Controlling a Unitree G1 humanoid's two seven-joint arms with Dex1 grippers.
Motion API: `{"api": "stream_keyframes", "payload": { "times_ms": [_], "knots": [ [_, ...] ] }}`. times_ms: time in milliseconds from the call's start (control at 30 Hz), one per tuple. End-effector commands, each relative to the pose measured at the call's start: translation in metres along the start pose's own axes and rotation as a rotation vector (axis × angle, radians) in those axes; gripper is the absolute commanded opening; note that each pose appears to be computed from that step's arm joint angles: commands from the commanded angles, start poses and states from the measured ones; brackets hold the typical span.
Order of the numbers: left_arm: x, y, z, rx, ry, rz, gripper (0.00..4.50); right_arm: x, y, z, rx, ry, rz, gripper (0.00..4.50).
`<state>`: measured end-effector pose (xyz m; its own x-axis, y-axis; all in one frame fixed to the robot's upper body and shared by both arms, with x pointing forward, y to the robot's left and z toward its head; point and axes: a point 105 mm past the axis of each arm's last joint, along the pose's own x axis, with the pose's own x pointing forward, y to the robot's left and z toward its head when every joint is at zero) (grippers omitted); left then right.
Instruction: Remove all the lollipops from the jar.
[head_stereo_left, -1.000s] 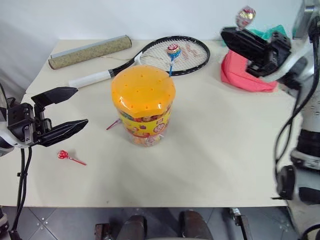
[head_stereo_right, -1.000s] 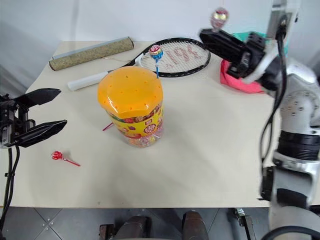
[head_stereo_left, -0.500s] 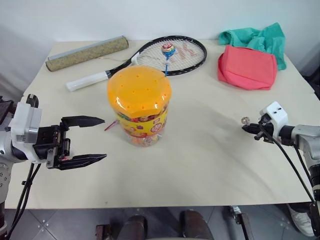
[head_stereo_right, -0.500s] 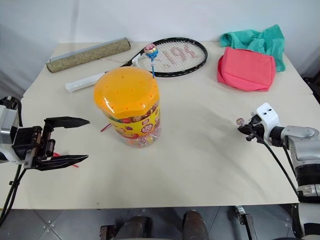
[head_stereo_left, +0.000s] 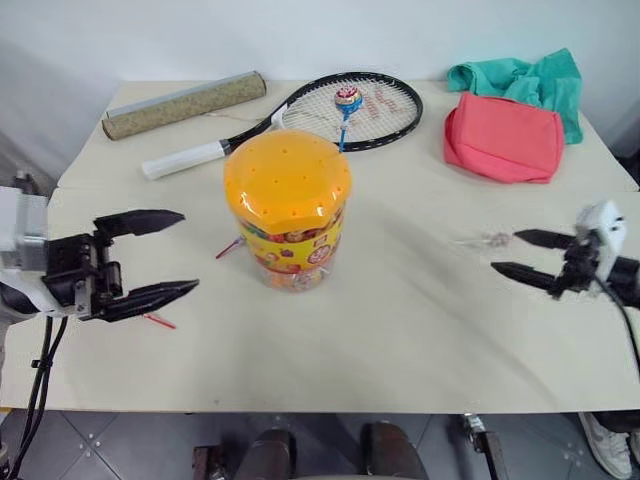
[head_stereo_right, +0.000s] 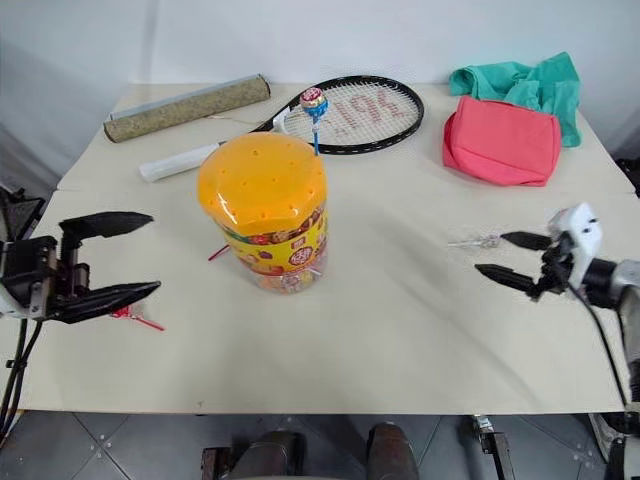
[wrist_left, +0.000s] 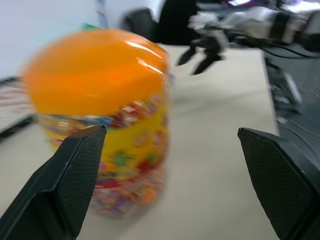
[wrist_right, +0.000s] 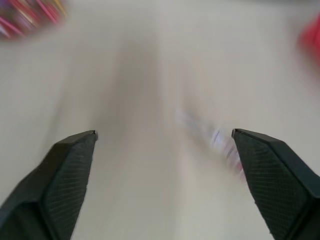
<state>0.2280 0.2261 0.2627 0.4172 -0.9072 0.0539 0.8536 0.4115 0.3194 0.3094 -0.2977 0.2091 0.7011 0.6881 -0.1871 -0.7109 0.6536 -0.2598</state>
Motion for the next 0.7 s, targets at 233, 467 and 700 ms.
{"api": "stream_keyframes", "payload": {
  "times_ms": [233, 467, 700],
  "knots": [
    [-0.013, 0.011, 0.005, -0.024, -0.106, 0.135, 4.5, 0.088, 0.061, 0.123, 0.013, -0.46, 0.222, 4.37],
    [-0.013, 0.012, 0.007, -0.023, -0.109, 0.139, 4.5, 0.143, 0.09, 0.162, 0.117, -0.532, 0.282, 4.37],
    [-0.01, 0.01, 0.011, -0.003, -0.115, 0.136, 4.5, 0.16, 0.107, 0.179, 0.17, -0.553, 0.365, 4.37]
  ]
}}
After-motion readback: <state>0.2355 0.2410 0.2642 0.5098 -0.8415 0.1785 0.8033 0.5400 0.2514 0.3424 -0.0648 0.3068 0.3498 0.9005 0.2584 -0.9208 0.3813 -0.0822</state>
